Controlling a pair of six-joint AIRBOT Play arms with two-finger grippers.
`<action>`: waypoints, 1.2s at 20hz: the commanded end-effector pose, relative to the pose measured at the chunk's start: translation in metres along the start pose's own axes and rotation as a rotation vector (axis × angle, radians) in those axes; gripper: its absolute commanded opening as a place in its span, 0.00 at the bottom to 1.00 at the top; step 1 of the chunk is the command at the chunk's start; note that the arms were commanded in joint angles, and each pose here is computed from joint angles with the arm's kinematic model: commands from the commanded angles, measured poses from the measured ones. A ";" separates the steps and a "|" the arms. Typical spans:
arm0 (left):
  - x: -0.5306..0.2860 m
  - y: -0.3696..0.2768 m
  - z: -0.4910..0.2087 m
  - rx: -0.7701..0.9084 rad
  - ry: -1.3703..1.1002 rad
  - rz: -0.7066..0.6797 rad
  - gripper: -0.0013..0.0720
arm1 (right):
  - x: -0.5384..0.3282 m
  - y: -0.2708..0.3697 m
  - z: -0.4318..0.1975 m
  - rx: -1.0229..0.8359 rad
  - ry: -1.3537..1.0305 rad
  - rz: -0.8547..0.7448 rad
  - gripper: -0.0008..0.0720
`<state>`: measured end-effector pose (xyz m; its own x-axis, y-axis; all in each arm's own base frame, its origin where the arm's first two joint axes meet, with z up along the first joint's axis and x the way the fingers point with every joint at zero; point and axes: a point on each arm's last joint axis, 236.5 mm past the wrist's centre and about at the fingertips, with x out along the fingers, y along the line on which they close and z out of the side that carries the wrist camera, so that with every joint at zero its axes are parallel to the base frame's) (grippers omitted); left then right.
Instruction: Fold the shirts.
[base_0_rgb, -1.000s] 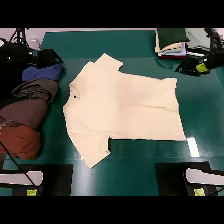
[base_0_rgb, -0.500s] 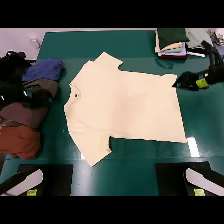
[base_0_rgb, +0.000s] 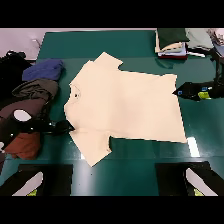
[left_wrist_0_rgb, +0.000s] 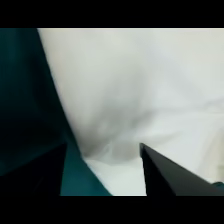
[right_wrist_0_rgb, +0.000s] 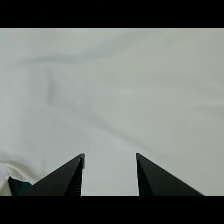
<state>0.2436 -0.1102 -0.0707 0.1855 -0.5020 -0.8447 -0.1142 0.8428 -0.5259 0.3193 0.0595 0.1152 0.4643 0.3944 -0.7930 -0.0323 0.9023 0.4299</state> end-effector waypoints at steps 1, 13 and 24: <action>0.012 -0.007 0.003 -0.014 -0.043 0.003 0.68 | -0.004 -0.002 -0.009 -0.006 0.015 -0.013 0.52; -0.015 -0.038 0.036 0.092 -0.110 -0.039 0.05 | 0.015 -0.182 -0.212 0.610 0.401 -0.309 0.69; -0.016 -0.045 0.034 0.072 -0.104 -0.067 0.05 | 0.079 -0.164 -0.193 0.575 0.400 -0.155 0.15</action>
<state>0.2784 -0.1297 -0.0338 0.2879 -0.5235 -0.8019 -0.0226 0.8334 -0.5522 0.1763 -0.0272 -0.0961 0.0339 0.4297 -0.9023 0.5770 0.7288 0.3688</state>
